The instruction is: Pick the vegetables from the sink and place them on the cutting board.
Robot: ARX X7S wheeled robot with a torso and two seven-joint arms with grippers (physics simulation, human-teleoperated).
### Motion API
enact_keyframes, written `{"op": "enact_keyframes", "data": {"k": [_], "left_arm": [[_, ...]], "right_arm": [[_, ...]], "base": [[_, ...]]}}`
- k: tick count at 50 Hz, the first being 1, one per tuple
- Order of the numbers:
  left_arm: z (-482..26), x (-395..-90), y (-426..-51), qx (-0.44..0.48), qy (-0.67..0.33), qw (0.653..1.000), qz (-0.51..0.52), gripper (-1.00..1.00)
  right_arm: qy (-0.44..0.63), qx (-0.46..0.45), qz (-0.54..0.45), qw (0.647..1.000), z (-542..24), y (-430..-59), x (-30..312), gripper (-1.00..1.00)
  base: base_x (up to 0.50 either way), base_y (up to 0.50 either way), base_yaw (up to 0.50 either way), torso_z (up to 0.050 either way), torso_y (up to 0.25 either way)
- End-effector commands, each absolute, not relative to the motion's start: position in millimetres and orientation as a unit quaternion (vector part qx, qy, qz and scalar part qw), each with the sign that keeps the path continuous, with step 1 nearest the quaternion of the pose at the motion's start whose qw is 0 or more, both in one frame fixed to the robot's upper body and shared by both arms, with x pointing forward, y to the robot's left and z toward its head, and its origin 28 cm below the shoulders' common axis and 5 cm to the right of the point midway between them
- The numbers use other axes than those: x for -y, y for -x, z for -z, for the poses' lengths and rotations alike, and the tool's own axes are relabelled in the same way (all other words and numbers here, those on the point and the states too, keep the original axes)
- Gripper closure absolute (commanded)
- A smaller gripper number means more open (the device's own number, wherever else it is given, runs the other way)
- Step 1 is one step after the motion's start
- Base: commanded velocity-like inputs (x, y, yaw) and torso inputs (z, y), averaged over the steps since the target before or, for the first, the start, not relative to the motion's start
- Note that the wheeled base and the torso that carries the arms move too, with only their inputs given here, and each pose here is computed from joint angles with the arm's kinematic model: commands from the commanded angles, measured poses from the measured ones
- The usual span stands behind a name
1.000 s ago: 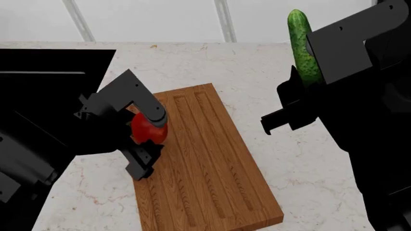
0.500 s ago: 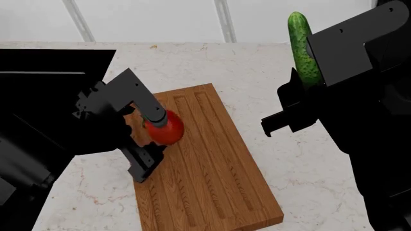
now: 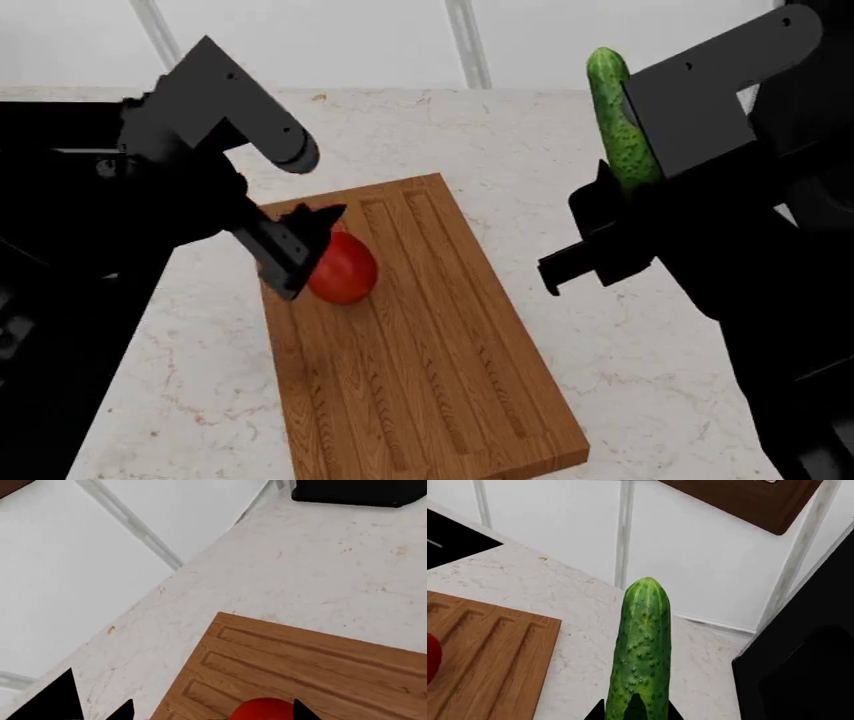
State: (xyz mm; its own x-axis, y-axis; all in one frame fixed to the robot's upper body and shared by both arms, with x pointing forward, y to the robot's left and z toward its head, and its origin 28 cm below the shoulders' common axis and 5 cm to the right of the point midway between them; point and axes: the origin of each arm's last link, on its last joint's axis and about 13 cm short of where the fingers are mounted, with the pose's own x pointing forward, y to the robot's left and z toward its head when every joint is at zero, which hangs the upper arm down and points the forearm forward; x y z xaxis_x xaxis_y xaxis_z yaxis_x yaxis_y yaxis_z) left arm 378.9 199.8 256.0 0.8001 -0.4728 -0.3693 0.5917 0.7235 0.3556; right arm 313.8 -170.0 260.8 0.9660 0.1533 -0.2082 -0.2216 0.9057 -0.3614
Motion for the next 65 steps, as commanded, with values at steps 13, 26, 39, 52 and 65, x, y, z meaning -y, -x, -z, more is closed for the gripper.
{"op": "enact_keyframes", "data": {"k": [13, 26, 39, 52, 65], "left_arm": [[-264.5, -215.5, -364.3, 0.001, -0.159, 0.970, 0.185, -1.00], [-267.6, -220.4, -362.1, 0.015, -0.158, 0.972, 0.175, -1.00], [-264.8, -223.8, -359.4, 0.017, -0.156, 0.973, 0.171, -1.00], [-263.2, -226.5, -358.1, 0.015, -0.154, 0.974, 0.165, -1.00], [-260.8, -226.6, -358.6, 0.013, -0.155, 0.974, 0.165, -1.00]], "right_arm": [[0.208, -0.233, -0.203, 0.928, -280.8, -344.1, 145.3, 1.00], [0.202, -0.312, -0.250, 0.894, -278.0, -349.1, 134.5, 1.00], [0.214, -0.326, -0.274, 0.879, -273.5, -341.1, 120.6, 1.00], [0.209, -0.320, -0.284, 0.879, -277.7, -347.9, 113.3, 1.00], [0.207, -0.319, -0.291, 0.878, -274.1, -354.2, 108.0, 1.00]], "base": [[0.00, 0.00, 0.00, 0.000, 0.000], [0.00, 0.00, 0.00, 0.000, 0.000], [0.00, 0.00, 0.00, 0.000, 0.000], [0.00, 0.00, 0.00, 0.000, 0.000], [0.00, 0.00, 0.00, 0.000, 0.000]]}}
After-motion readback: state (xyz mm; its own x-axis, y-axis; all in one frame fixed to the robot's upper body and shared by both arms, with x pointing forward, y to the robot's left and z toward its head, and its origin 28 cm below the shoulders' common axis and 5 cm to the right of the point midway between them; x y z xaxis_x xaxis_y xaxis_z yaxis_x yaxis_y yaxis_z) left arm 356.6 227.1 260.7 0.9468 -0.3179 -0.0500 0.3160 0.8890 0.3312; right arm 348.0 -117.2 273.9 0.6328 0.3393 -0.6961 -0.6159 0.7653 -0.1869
